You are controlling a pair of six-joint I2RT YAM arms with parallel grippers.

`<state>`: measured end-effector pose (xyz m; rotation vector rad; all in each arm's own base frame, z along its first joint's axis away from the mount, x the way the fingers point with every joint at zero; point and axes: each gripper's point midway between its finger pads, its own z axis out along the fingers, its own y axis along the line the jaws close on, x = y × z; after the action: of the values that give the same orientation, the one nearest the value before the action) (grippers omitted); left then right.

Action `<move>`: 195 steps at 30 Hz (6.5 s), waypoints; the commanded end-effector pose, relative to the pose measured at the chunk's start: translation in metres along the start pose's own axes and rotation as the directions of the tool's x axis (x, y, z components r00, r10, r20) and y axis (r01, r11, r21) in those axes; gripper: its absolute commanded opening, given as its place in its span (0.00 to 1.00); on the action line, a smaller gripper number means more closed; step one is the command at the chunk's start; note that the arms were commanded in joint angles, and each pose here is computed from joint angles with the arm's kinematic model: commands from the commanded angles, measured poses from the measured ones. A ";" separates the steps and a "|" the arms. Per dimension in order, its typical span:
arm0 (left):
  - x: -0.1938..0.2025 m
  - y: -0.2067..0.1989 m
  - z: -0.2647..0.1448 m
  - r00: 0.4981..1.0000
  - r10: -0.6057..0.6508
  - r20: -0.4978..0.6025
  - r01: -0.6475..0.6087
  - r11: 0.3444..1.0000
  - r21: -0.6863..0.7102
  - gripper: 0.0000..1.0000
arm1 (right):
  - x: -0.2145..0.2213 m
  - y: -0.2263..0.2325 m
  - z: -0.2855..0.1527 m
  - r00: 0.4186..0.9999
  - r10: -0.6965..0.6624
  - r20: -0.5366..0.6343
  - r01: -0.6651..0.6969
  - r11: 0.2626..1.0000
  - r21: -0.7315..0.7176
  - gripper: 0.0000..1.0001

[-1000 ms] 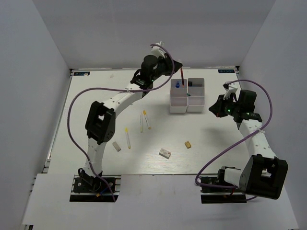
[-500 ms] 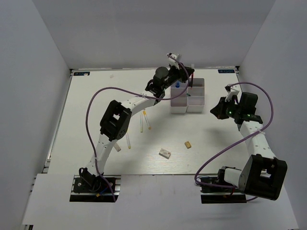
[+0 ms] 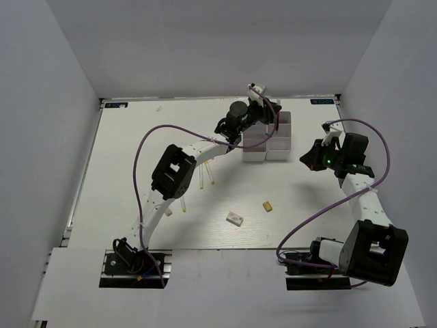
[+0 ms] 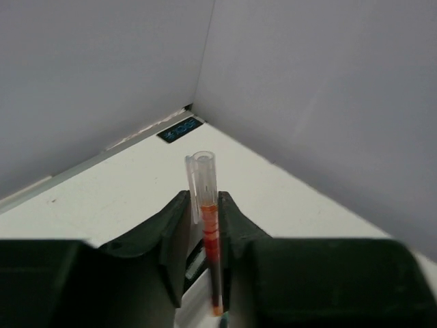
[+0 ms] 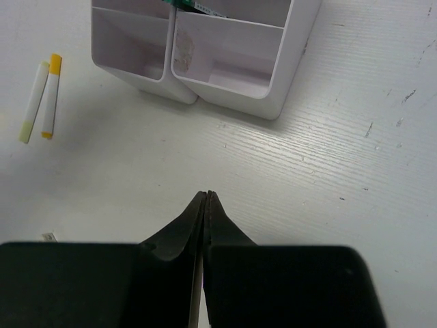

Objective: Sort the stationery into containers
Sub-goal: Place the pen in the storage box, then pick up the pen from the center of the board, then place the pen in the storage box, then pick up the pen from the center of the board.

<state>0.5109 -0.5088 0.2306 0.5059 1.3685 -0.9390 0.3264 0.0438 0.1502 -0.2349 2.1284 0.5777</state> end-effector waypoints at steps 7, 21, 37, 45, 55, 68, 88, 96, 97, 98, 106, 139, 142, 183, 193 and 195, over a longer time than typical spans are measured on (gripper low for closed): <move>-0.061 -0.026 0.000 0.993 0.045 0.110 -0.050 0.998 0.042 0.62 | -0.006 0.017 -0.003 0.997 -0.070 0.044 0.075 0.992 -0.101 0.33; -0.160 -0.045 -0.149 0.998 -0.055 0.026 0.058 0.988 -0.145 0.92 | -0.005 0.102 0.013 0.930 -0.367 0.037 0.348 0.839 -0.419 0.50; -0.052 -0.016 -0.435 0.795 -0.607 -0.012 0.345 0.468 -0.814 1.00 | -0.008 0.236 0.157 0.839 -0.478 -0.259 0.351 0.841 -0.413 0.54; -0.030 -0.024 -0.490 0.741 -0.671 0.030 0.346 0.344 -0.873 1.00 | 0.050 0.251 0.205 0.804 -0.402 -0.438 0.315 0.913 -0.260 0.49; -0.020 -0.025 -0.493 0.724 -0.690 0.002 0.312 0.324 -0.893 1.00 | 0.076 0.259 0.226 0.790 -0.406 -0.460 0.331 0.913 -0.238 0.49; -0.024 -0.028 -0.489 0.713 -0.701 -0.007 0.314 0.329 -0.891 1.00 | 0.083 0.247 0.260 0.799 -0.394 -0.454 0.391 0.914 -0.105 0.50; 0.017 -0.012 -0.447 0.700 -0.693 -0.169 0.168 0.390 -0.905 0.97 | 0.097 0.237 0.232 0.753 -0.391 -0.529 0.289 0.919 -0.268 0.00; 0.029 0.005 -0.416 0.710 -0.648 -0.275 0.074 0.457 -0.886 0.80 | -0.024 0.280 0.172 0.873 -0.442 -0.204 0.257 0.775 -0.577 0.00; 0.031 0.006 -0.414 0.708 -0.645 -0.286 0.063 0.462 -0.885 0.80 | -0.044 0.285 0.155 0.889 -0.432 -0.151 0.264 0.754 -0.602 0.00; 0.034 0.008 -0.407 0.706 -0.644 -0.294 0.072 0.478 -0.876 0.79 | -0.058 0.284 0.152 0.901 -0.421 -0.105 0.280 0.748 -0.601 0.00; 0.038 0.020 -0.392 0.732 -0.609 -0.305 0.087 0.527 -0.845 0.84 | -0.110 0.243 0.123 0.900 -0.414 0.132 0.405 0.687 -0.603 0.00; 0.052 0.049 -0.375 0.691 -0.656 -0.304 0.091 0.497 -0.863 0.87 | -0.107 0.105 0.194 0.638 -0.625 0.450 0.757 0.401 -0.516 0.07; 0.058 0.051 -0.373 0.683 -0.660 -0.311 0.082 0.493 -0.866 0.87 | -0.105 0.104 0.193 0.642 -0.621 0.449 0.752 0.398 -0.525 0.23; 0.121 0.111 -0.330 0.504 -0.683 -0.529 -0.181 0.515 -0.838 0.51 | -0.066 0.163 0.014 0.790 -0.416 0.451 0.613 0.501 -0.611 0.25; 0.132 0.107 -0.338 0.471 -0.693 -0.546 -0.189 0.525 -0.830 0.38 | -0.062 0.160 0.010 0.810 -0.408 0.421 0.585 0.532 -0.612 0.90; 0.132 0.107 -0.334 0.474 -0.693 -0.544 -0.176 0.531 -0.829 0.29 | -0.064 0.158 0.011 0.832 -0.393 0.391 0.554 0.567 -0.610 0.90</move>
<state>0.3893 -0.2180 0.0196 -0.1199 2.7069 -0.0680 0.3147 0.1876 0.2393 -1.1382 1.4091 1.0199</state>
